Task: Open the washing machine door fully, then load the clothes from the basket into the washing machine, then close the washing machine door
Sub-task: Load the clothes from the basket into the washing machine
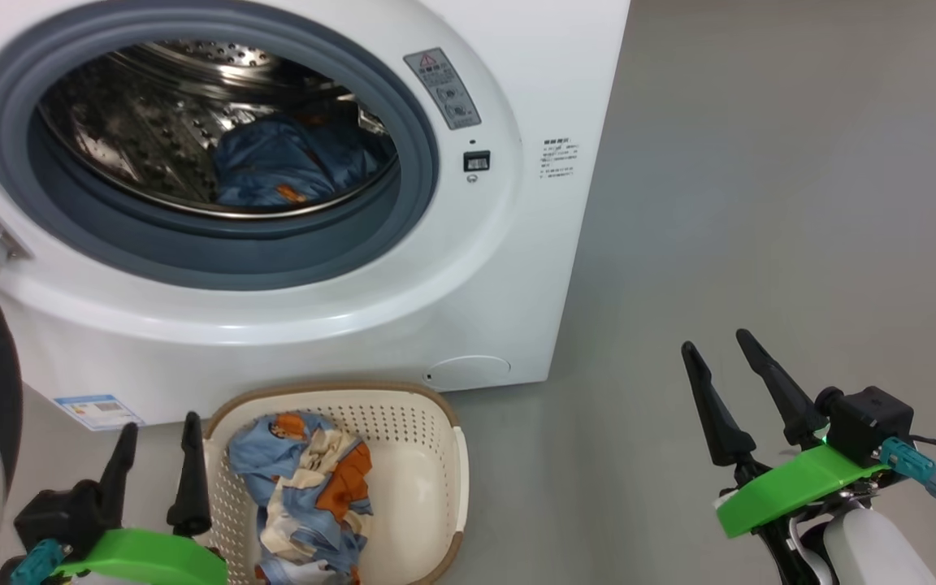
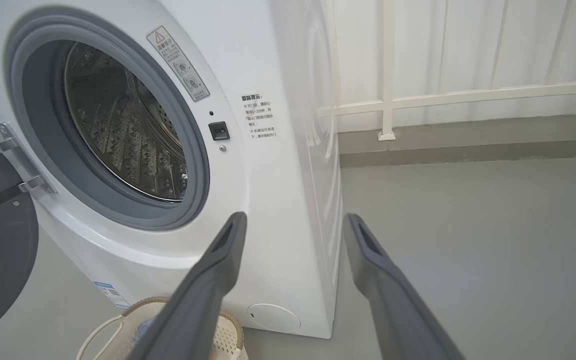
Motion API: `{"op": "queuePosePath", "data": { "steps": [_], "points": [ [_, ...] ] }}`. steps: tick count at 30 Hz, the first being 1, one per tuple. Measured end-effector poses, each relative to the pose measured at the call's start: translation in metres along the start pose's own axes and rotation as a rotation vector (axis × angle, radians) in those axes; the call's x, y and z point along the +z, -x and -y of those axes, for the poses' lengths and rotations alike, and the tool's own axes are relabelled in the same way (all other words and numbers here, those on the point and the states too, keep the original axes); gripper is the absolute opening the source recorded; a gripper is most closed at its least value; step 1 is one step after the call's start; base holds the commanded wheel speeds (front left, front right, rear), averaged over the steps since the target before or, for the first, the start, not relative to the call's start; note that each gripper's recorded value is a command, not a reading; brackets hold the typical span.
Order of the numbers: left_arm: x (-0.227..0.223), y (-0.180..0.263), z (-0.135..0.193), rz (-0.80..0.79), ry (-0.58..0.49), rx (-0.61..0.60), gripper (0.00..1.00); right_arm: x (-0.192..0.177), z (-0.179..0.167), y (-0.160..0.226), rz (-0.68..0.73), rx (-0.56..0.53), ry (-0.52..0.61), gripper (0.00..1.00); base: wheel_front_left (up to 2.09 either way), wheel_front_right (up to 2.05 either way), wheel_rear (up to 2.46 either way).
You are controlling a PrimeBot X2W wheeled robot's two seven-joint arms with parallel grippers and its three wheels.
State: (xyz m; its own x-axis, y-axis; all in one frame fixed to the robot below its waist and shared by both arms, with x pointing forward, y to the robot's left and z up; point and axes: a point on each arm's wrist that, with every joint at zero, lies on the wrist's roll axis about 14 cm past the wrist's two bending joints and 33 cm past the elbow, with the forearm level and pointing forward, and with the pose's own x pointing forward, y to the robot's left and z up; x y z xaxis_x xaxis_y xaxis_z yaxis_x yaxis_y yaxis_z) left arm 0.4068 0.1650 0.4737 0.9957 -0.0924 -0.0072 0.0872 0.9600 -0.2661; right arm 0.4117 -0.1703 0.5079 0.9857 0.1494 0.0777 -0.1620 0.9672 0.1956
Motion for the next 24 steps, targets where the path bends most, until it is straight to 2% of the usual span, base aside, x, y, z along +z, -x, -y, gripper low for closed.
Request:
{"op": "queuePosePath", "data": {
  "steps": [16,24],
  "points": [
    [-0.107,-0.044,-0.018,-0.360,-0.034,-0.035,1.00,-0.024,0.004,-0.036,-0.025,-0.025,-0.054,1.00,0.00,0.00,0.00],
    [-0.168,-0.060,-0.023,-0.526,-0.017,-0.045,1.00,-0.055,0.016,-0.055,-0.075,-0.057,-0.068,1.00,0.00,0.00,0.00]
  ]
}}
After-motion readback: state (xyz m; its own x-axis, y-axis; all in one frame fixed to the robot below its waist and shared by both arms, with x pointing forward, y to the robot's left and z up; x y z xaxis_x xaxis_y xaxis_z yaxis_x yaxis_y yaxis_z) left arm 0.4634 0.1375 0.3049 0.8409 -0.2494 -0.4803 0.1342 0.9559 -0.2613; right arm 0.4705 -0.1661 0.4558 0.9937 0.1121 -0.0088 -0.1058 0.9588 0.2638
